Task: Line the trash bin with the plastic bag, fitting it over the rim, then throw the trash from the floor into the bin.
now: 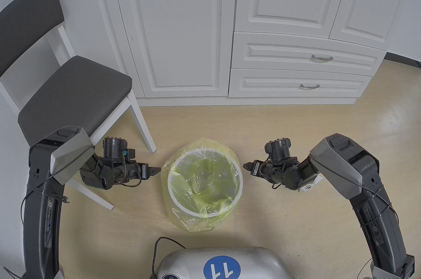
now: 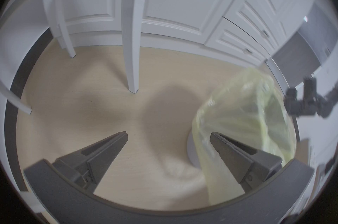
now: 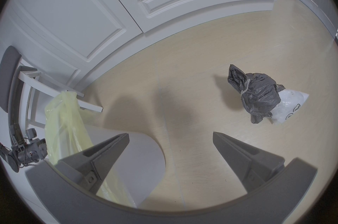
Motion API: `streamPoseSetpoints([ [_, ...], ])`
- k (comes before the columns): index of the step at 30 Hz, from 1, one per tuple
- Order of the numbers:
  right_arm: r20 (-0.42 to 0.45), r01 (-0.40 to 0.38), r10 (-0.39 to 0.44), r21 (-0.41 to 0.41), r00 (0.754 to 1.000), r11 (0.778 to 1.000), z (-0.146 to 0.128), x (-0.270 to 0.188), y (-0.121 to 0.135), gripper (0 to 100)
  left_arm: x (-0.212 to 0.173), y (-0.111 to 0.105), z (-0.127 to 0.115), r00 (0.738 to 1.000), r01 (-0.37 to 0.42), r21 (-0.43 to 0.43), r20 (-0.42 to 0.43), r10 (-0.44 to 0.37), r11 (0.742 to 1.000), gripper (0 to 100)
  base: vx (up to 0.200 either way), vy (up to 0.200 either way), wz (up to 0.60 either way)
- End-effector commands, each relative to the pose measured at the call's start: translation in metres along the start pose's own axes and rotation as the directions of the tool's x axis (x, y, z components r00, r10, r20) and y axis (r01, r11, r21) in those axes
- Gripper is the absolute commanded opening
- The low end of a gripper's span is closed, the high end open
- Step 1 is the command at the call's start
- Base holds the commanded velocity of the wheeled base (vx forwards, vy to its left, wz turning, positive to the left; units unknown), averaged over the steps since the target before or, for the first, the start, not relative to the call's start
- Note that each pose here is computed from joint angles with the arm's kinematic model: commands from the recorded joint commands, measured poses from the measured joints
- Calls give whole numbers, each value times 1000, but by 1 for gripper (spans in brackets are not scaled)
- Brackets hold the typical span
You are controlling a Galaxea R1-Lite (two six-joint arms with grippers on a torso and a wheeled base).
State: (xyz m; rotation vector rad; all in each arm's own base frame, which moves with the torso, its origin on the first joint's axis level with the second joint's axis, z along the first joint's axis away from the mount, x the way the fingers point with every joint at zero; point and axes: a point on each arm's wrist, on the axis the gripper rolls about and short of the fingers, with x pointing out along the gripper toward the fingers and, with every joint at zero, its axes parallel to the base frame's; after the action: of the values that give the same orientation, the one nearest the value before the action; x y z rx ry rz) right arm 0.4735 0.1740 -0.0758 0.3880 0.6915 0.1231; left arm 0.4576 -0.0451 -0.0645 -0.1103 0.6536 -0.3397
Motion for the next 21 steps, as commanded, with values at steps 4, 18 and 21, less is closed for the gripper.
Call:
streamPoseSetpoints([
  [4, -18, 10, -10, 0, 1000, 1000, 2, 0, 1, 100, -26, 16, -15, 996, 71, 101, -59, -65, 992, 100, 0, 0, 0],
  [18, -19, 11, -11, -1, 1000, 1000, 2, 0, 1, 100, -21, -11, -20, 989, 123, 107, -97, -113, 987, 100, 0, 0, 0],
  [21, -19, 11, -11, -1, 1000, 1000, 2, 0, 1, 100, -18, -20, -18, 987, 133, 75, -96, -125, 988, 100, 0, 0, 0],
])
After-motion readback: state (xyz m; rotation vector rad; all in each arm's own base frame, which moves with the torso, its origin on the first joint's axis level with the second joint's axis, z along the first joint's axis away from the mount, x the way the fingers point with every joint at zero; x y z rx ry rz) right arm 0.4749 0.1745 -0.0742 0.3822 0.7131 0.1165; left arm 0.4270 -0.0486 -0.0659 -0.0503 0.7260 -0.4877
